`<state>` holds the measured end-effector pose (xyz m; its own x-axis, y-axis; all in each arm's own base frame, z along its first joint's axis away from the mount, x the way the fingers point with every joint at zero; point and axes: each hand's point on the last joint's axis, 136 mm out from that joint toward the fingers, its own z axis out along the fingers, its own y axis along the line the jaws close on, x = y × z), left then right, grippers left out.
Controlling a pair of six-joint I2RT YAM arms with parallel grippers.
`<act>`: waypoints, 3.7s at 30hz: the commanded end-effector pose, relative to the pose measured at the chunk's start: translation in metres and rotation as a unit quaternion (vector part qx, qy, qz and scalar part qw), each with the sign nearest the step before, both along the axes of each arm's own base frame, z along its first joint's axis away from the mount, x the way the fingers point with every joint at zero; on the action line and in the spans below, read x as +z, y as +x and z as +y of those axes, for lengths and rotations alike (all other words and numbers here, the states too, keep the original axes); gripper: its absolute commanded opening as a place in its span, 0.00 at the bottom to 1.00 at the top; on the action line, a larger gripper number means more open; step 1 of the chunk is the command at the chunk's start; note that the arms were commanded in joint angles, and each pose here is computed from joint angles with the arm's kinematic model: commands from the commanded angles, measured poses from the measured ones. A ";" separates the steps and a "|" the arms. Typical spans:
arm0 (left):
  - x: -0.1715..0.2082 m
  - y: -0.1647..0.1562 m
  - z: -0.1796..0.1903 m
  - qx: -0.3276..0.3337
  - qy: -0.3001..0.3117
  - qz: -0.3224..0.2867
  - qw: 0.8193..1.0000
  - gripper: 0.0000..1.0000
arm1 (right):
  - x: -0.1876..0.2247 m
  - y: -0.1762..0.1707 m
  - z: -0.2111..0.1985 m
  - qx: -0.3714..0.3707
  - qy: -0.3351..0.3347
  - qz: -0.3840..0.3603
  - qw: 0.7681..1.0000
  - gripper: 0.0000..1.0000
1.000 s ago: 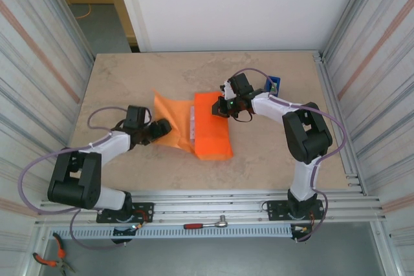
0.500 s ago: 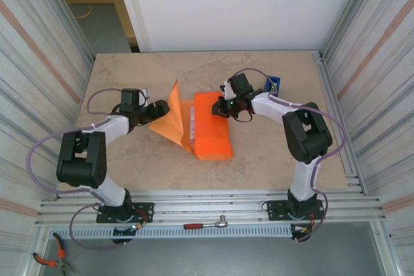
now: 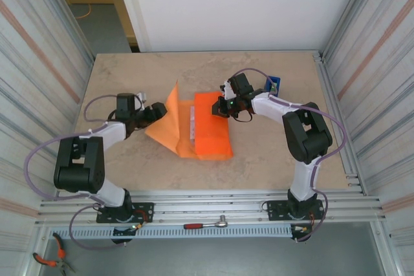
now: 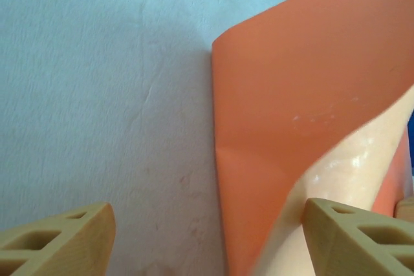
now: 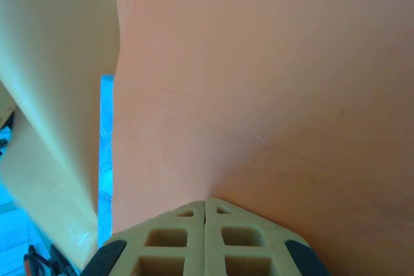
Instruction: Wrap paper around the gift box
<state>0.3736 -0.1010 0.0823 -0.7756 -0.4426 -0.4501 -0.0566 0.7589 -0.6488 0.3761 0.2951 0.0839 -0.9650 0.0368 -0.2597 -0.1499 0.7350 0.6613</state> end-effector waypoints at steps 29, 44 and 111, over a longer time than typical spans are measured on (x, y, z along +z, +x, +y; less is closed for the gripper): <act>0.017 -0.066 0.030 0.057 -0.018 -0.008 0.998 0.17 | -0.058 -0.025 -0.016 -0.008 -0.060 0.062 0.996 0.00; 0.096 -0.063 -0.071 -0.099 -0.063 -0.076 0.990 0.05 | -0.060 -0.026 -0.011 -0.006 -0.059 0.065 0.996 0.00; -0.015 -0.071 -0.216 -0.120 -0.053 0.120 0.984 0.04 | 0.014 -0.007 -0.040 -0.093 -0.032 0.015 0.995 0.77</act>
<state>0.3102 -0.3304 0.0944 -0.9338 -0.2735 -0.2308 0.0108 0.6231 -0.7821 0.3688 0.2533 0.1045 -0.9488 0.1983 -0.2460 -0.0008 0.7770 0.6294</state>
